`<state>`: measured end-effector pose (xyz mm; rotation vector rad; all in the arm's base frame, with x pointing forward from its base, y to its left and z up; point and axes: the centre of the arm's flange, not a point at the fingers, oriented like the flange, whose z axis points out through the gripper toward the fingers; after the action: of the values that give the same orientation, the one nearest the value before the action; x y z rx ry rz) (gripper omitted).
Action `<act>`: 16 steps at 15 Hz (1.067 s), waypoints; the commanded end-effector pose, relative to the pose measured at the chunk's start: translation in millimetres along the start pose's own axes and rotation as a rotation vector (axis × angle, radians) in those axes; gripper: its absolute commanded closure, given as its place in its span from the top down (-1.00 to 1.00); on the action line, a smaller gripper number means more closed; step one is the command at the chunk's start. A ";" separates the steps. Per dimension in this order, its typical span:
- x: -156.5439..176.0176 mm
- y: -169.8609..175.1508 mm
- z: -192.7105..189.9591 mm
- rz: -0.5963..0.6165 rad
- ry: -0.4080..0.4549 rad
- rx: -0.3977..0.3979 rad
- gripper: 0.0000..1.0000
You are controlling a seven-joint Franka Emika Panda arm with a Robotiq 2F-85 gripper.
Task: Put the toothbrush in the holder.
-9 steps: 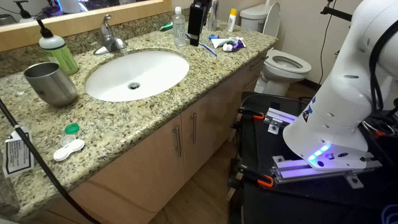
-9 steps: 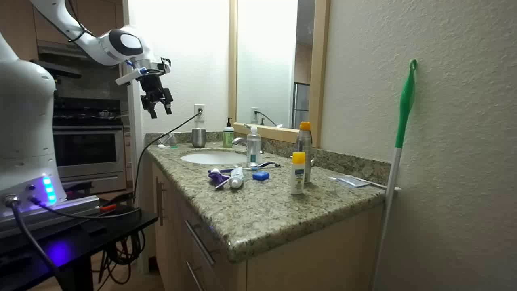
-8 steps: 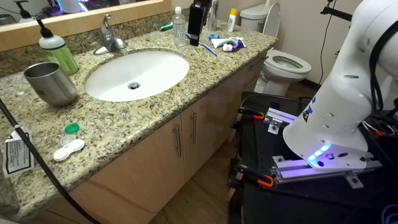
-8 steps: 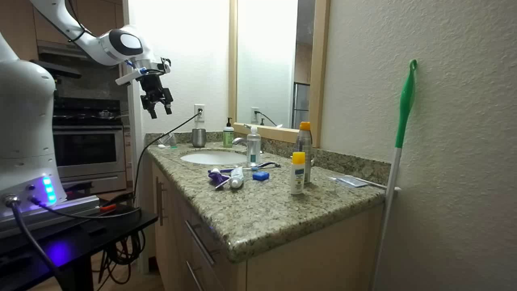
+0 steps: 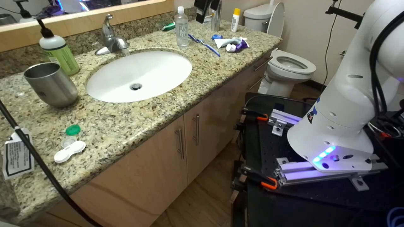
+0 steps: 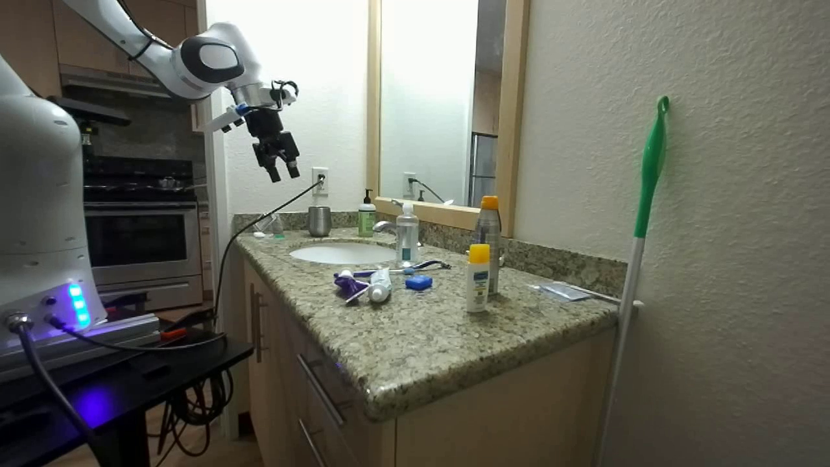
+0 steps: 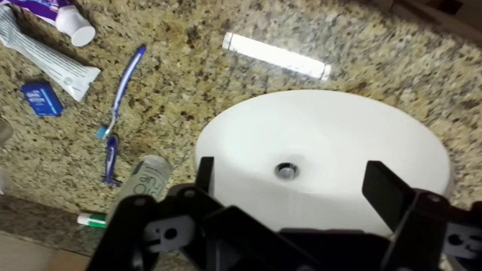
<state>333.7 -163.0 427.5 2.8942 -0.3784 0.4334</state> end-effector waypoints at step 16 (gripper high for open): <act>67.3 195.5 58.1 0.611 -0.035 0.037 1.00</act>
<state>329.7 -338.9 425.1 2.8451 -1.1887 0.5144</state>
